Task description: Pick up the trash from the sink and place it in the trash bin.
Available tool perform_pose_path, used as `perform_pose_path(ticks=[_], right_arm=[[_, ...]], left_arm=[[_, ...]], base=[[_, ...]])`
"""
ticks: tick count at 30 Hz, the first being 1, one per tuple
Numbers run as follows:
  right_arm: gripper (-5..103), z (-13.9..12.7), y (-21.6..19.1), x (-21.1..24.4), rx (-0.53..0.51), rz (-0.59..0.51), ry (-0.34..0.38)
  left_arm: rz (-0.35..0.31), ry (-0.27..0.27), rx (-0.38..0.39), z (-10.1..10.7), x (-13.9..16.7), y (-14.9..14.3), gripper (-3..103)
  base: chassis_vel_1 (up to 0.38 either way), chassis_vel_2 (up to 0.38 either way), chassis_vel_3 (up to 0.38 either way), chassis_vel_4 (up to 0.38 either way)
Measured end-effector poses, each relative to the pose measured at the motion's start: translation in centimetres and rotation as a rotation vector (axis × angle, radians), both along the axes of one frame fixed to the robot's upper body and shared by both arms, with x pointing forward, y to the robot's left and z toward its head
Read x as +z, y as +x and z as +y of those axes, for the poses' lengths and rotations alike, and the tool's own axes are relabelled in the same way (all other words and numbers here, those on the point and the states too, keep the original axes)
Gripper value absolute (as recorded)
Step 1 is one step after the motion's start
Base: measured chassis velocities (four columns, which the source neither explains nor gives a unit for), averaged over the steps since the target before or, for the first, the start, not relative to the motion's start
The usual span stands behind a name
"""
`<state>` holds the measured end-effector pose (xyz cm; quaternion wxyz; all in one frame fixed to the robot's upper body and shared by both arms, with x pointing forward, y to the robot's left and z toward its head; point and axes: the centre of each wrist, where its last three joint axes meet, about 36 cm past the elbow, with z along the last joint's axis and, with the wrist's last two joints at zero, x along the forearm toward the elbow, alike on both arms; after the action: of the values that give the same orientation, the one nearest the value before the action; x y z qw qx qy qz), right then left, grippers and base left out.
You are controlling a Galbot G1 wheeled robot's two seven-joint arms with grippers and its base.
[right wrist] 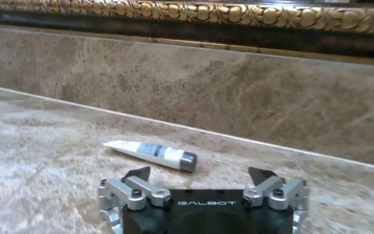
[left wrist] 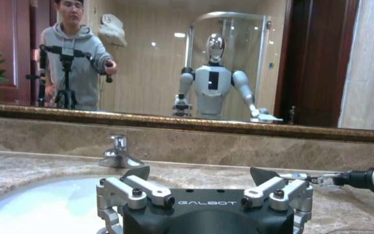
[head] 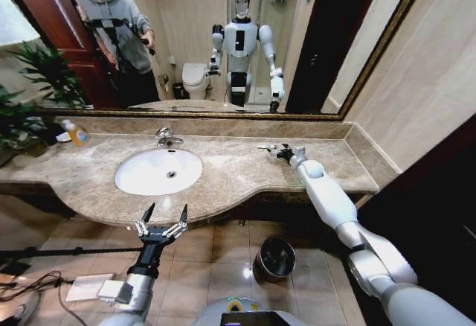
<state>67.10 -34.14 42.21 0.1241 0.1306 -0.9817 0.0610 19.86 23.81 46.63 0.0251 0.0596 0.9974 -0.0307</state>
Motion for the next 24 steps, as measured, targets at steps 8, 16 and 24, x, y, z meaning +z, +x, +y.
perform_pose_path(ticks=[8, 16, 24], right_arm=[[100, 1.2, 1.7, 0.5, 0.023, 0.003, 0.047], [92, 1.9, 2.4, 0.6, 0.033, 0.004, 0.051], [65, 1.6, 2.2, 0.0, 0.059, 0.023, 0.034]], left_arm=[[0.0, 0.0, 0.0, 0.0, 0.0, 0.0, 100], [0.0, 0.0, 0.0, 0.0, 0.0, 0.0, 100], [0.0, 0.0, 0.0, 0.0, 0.0, 0.0, 100]], base=[[0.0, 0.0, 0.0, 0.0], [0.0, 0.0, 0.0, 0.0], [0.0, 0.0, 0.0, 0.0]])
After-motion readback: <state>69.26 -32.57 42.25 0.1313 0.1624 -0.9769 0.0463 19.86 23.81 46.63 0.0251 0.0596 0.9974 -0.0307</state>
